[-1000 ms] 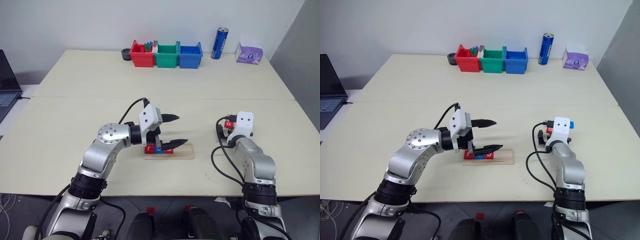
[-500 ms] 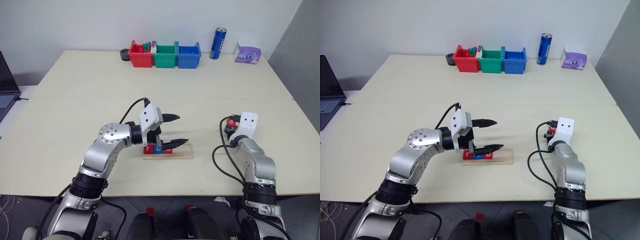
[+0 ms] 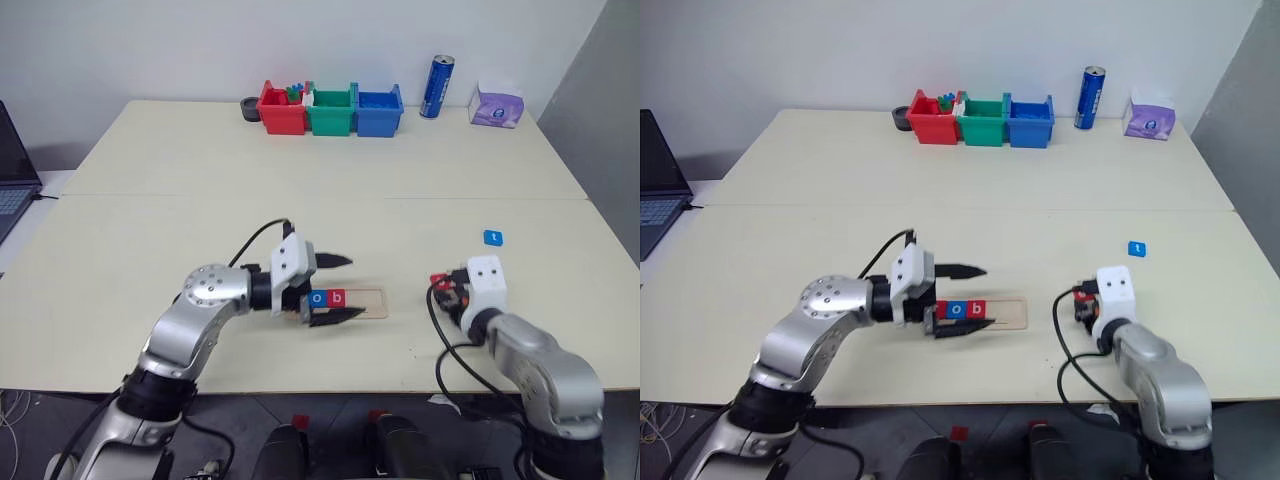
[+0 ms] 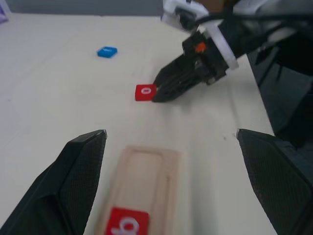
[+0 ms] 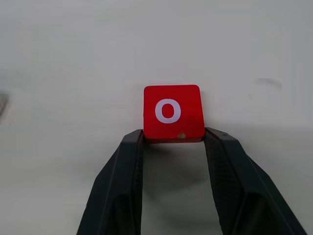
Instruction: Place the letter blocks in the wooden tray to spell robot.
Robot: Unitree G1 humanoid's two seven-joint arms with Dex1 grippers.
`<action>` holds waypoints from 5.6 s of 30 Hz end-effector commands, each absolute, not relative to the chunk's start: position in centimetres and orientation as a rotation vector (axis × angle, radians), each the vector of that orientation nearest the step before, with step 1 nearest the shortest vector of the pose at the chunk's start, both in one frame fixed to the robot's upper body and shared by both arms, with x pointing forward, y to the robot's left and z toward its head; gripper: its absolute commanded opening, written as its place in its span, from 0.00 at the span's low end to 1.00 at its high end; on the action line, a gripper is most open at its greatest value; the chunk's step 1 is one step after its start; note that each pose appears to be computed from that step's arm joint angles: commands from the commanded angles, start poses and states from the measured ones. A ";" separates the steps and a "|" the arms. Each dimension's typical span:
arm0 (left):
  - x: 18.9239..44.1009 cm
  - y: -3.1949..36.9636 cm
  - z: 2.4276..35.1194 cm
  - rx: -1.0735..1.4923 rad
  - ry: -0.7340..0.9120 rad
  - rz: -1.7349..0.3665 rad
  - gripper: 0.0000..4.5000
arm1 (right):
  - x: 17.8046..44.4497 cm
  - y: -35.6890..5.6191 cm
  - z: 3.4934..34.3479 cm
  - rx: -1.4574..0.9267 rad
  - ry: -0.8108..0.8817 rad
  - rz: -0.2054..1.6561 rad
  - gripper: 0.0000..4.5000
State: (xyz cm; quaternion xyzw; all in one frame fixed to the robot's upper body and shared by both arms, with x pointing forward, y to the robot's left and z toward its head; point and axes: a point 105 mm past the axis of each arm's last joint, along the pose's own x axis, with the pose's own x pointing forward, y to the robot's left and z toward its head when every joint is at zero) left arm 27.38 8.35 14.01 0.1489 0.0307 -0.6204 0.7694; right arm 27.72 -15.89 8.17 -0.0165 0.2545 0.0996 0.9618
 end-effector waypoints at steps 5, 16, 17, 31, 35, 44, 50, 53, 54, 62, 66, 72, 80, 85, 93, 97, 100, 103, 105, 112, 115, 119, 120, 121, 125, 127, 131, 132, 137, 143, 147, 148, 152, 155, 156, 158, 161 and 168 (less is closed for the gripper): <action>27.0 8.6 15.4 0.332 0.020 -1.343 1.00 | 25.0 -12.3 7.5 0.133 0.661 0.319 0.55; 27.7 8.8 15.5 0.343 0.016 -1.336 1.00 | 28.9 -15.3 13.3 0.127 0.387 0.335 0.99; 27.8 8.7 15.5 0.342 0.014 -1.334 1.00 | 29.6 -15.3 14.4 0.116 0.329 0.380 0.99; 27.8 7.8 15.6 0.333 0.004 -1.385 1.00 | 29.1 -14.8 11.6 -0.349 0.203 1.079 0.99; 27.7 7.9 15.7 0.338 0.006 -1.388 1.00 | 29.5 -15.4 10.9 -0.387 0.213 1.136 0.99; 27.7 7.9 15.8 0.344 0.008 -1.390 1.00 | 30.1 -16.3 8.9 -0.449 0.245 1.167 0.99; 27.8 8.0 15.9 0.351 0.008 -1.393 1.00 | 30.1 -17.1 8.1 -0.479 0.264 1.162 0.99; 27.9 7.9 15.9 0.354 0.007 -1.397 1.00 | 30.3 -17.4 7.9 -0.478 0.270 1.156 0.96; 27.9 7.9 15.9 0.354 0.006 -1.398 1.00 | 30.3 -17.4 7.9 -0.477 0.269 1.156 0.91; 27.9 7.7 15.9 0.356 0.003 -1.404 1.00 | 30.3 -17.3 8.1 -0.481 0.257 1.160 0.34; 28.0 8.2 15.8 0.367 0.006 -1.403 1.00 | 30.6 -16.3 9.6 -0.460 0.212 1.168 0.32; 29.2 11.3 16.2 0.420 0.029 -1.364 1.00 | 31.9 -12.3 13.5 -0.421 0.088 1.217 0.32; 29.8 14.2 15.3 0.476 0.082 -1.346 1.00 | 32.3 -7.9 13.3 -0.440 0.072 1.339 0.32; 29.9 14.3 15.5 0.481 0.076 -1.332 1.00 | 32.3 -7.2 11.9 -0.486 0.109 1.381 0.32; 29.6 13.8 15.4 0.477 0.071 -1.339 1.00 | 32.0 -6.8 10.9 -0.500 0.128 1.423 0.32; 29.6 13.8 15.4 0.482 0.071 -1.342 1.00 | 32.0 -6.5 10.5 -0.505 0.147 1.433 0.32; 29.6 13.5 15.5 0.481 0.067 -1.346 1.00 | 32.2 -6.4 10.5 -0.506 0.151 1.429 0.32; 29.5 13.3 15.5 0.478 0.065 -1.351 1.00 | 32.3 -6.2 10.4 -0.511 0.153 1.429 0.32; 29.5 13.2 15.5 0.477 0.064 -1.356 1.00 | 32.4 -6.1 10.2 -0.516 0.160 1.428 0.32; 29.4 13.1 15.6 0.475 0.063 -1.360 1.00 | 32.4 -6.1 9.8 -0.527 0.177 1.436 0.32; 29.4 12.9 15.6 0.474 0.062 -1.360 1.00 | 32.6 -6.1 9.6 -0.534 0.184 1.426 0.32; 29.4 12.7 15.6 0.470 0.059 -1.363 1.00 | 32.8 -6.0 9.6 -0.537 0.181 1.422 0.32; 29.4 12.7 15.6 0.470 0.058 -1.363 1.00 | 32.8 -6.0 9.7 -0.537 0.181 1.422 0.32; 29.4 12.7 15.6 0.470 0.058 -1.362 1.00 | 32.8 -6.0 9.7 -0.537 0.181 1.422 0.32; 29.4 12.8 15.6 0.471 0.059 -1.358 1.00 | 32.9 -6.0 9.6 -0.541 0.181 1.419 0.32; 29.4 12.8 15.6 0.470 0.059 -1.356 1.00 | 33.0 -6.1 9.6 -0.545 0.181 1.417 0.32; 29.4 12.7 15.6 0.469 0.057 -1.353 1.00 | 33.1 -6.2 9.4 -0.559 0.185 1.410 0.32; 29.4 12.8 15.6 0.469 0.057 -1.353 1.00 | 33.1 -6.2 9.3 -0.560 0.186 1.409 0.32; 29.5 12.8 15.6 0.472 0.055 -1.350 1.00 | 33.3 -6.3 9.4 -0.564 0.186 1.407 0.32; 29.5 12.7 15.5 0.472 0.054 -1.351 1.00 | 33.3 -6.4 9.4 -0.560 0.191 1.411 0.55; 29.5 12.7 15.5 0.471 0.054 -1.352 1.00 | 33.2 -6.6 9.6 -0.554 0.193 1.415 0.86; 29.5 12.6 15.5 0.471 0.053 -1.353 1.00 | 33.2 -6.7 9.7 -0.552 0.192 1.414 0.93; 29.5 12.5 15.5 0.471 0.049 -1.355 1.00 | 33.3 -7.0 10.7 -0.518 0.188 1.405 0.98; 29.5 12.3 15.5 0.468 0.044 -1.357 1.00 | 33.5 -7.6 12.2 -0.451 0.184 1.370 0.98; 29.5 12.2 15.6 0.464 0.039 -1.358 1.00 | 33.8 -8.0 13.0 -0.406 0.179 1.333 0.98; 29.4 11.9 15.7 0.455 0.029 -1.360 1.00 | 34.2 -9.0 14.7 -0.324 0.165 1.251 0.98; 29.2 11.1 15.9 0.422 0.003 -1.362 1.00 | 34.0 -11.3 16.1 -0.279 0.149 1.117 0.98; 29.2 9.4 15.4 0.376 -0.009 -1.388 1.00 | 31.8 -12.8 14.7 -0.277 0.150 0.934 0.98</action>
